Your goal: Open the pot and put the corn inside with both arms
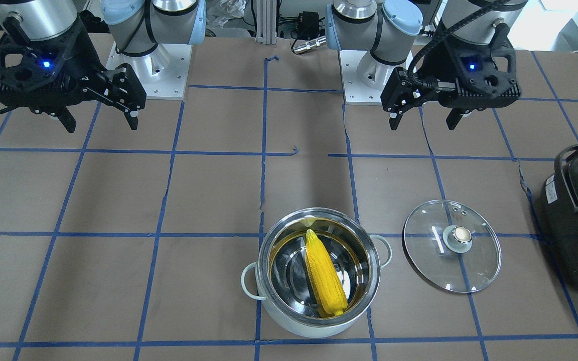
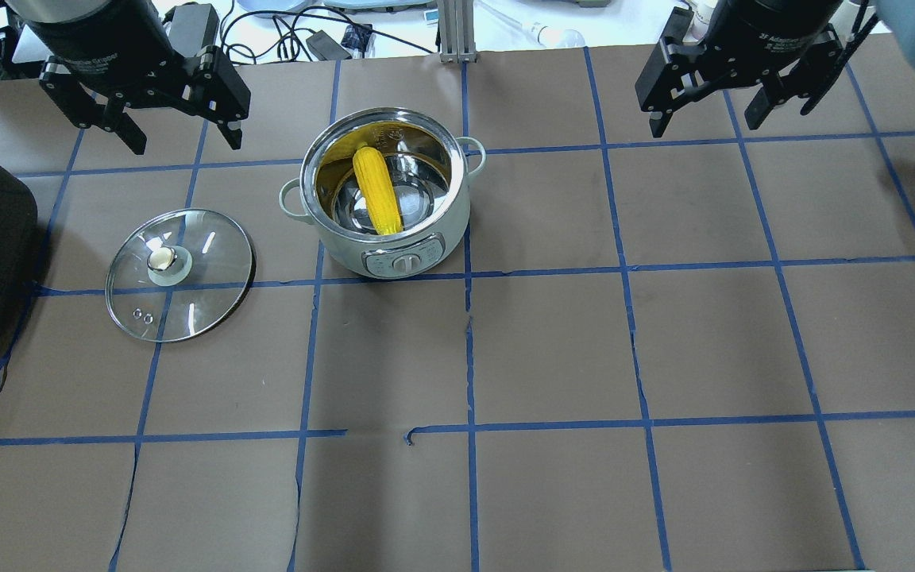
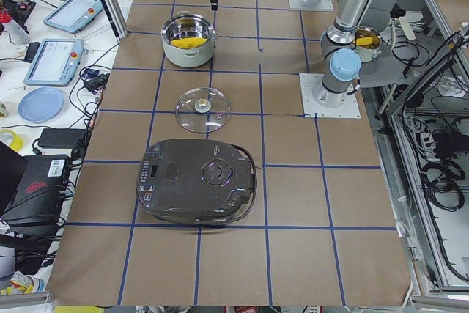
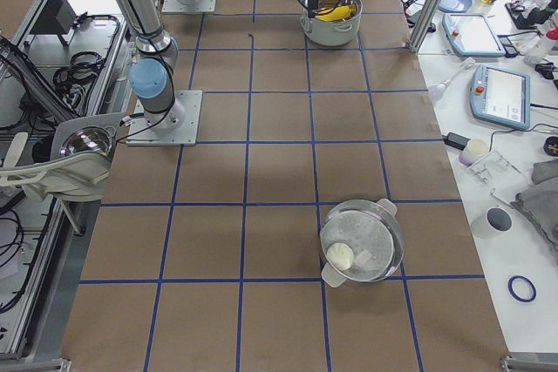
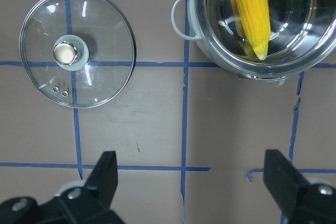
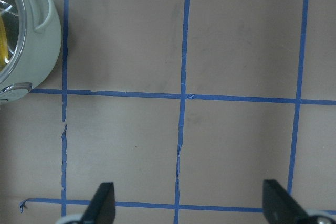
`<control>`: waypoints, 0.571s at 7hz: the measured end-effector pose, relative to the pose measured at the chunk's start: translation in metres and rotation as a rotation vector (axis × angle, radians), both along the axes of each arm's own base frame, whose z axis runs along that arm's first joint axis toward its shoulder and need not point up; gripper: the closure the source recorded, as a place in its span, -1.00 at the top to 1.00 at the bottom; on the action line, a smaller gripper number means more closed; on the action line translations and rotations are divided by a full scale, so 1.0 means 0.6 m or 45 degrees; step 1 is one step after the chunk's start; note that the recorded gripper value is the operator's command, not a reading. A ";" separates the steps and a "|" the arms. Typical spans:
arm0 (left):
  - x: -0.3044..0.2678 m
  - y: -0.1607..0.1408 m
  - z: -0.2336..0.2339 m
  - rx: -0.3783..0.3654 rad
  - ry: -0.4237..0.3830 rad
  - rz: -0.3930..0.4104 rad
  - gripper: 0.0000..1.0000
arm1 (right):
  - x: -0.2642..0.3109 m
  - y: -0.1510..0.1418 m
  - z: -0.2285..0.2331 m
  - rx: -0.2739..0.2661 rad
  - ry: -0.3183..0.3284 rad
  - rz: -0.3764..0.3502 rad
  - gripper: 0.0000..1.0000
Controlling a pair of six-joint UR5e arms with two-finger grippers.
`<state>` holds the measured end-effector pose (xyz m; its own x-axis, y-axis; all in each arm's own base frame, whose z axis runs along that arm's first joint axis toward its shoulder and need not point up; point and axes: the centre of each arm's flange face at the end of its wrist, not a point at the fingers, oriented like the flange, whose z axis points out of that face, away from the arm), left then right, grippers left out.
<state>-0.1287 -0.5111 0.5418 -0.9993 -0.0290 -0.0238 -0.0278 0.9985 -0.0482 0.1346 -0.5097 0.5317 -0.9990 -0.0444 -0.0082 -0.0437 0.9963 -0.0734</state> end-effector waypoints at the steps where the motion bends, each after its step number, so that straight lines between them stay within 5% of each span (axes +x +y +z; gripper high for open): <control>1: 0.000 0.000 0.000 0.001 0.000 0.000 1.00 | 0.000 0.000 0.000 0.000 -0.001 -0.011 1.00; 4: -0.001 0.000 0.001 -0.003 0.001 -0.001 1.00 | -0.001 -0.001 -0.003 0.003 -0.002 -0.019 1.00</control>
<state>-0.1294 -0.5111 0.5422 -0.9993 -0.0284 -0.0227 -0.0272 0.9983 -0.0509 0.1338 -0.5102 0.5298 -0.9995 -0.0295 -0.0101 -0.0287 0.9970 -0.0713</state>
